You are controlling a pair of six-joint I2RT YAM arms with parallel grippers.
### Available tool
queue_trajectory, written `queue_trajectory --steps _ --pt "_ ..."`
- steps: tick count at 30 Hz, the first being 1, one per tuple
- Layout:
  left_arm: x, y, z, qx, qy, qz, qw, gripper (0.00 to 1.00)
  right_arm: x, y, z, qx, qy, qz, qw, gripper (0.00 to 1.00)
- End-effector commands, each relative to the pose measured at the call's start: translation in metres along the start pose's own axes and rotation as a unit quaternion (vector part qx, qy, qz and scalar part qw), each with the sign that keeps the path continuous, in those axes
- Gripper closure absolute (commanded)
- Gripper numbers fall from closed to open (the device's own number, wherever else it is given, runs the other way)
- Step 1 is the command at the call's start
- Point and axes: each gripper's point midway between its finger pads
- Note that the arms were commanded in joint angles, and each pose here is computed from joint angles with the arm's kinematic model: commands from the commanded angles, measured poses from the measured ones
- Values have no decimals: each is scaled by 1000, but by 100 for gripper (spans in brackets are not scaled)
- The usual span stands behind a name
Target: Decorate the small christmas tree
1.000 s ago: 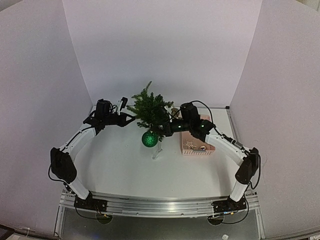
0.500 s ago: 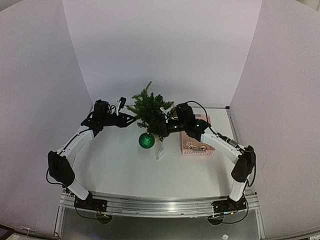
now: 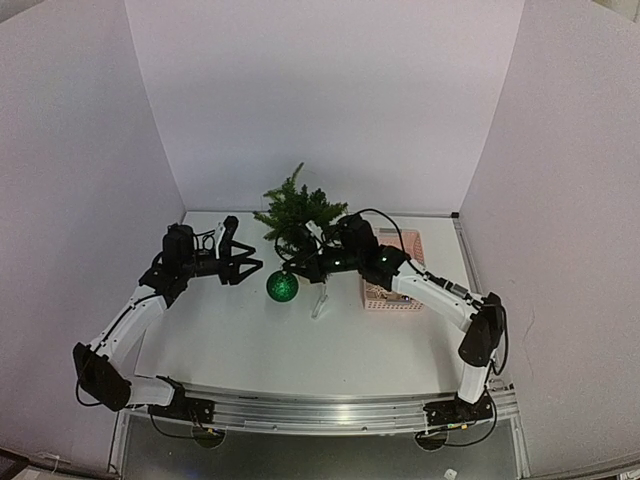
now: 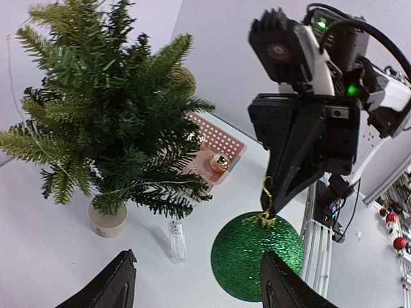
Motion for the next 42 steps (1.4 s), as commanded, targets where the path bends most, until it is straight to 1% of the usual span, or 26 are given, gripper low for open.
queue_trajectory --steps 1,7,11,16,20,23,25,30,35,42 --pt "-1 -6 -24 -53 92 -17 994 34 20 13 1 -13 -46 -35 998 100" --pt "-17 4 -20 -79 95 4 992 37 17 24 -5 -14 -50 -32 998 100" --pt "-16 14 -11 -80 79 2 994 39 15 27 -9 -18 -50 -31 998 100" --pt "-12 26 -6 -86 80 -9 993 40 13 29 -13 -24 -57 -29 998 100" --pt "-4 36 6 -76 76 -15 994 51 14 30 -14 -25 -68 -29 997 100" --pt "-4 41 9 -82 72 -12 994 59 15 29 -14 -24 -76 -30 996 100" --pt "-4 44 9 -90 71 -11 993 61 16 28 -16 -25 -78 -31 996 100" --pt "-1 42 -3 -127 106 -22 986 60 20 24 -22 -29 -79 -35 996 100" --pt "9 45 -1 -134 123 -33 983 60 29 19 -26 -32 -86 -43 995 100" --pt "19 44 7 -137 126 -56 981 51 33 11 -43 -53 -75 -49 995 100"
Point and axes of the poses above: each gripper's point midway between its finger pads, its own y axis out along the fingers, its own z axis along the line the jaws close on, x = y × z, and after that the axes turned 2 degrees about -y, right-handed
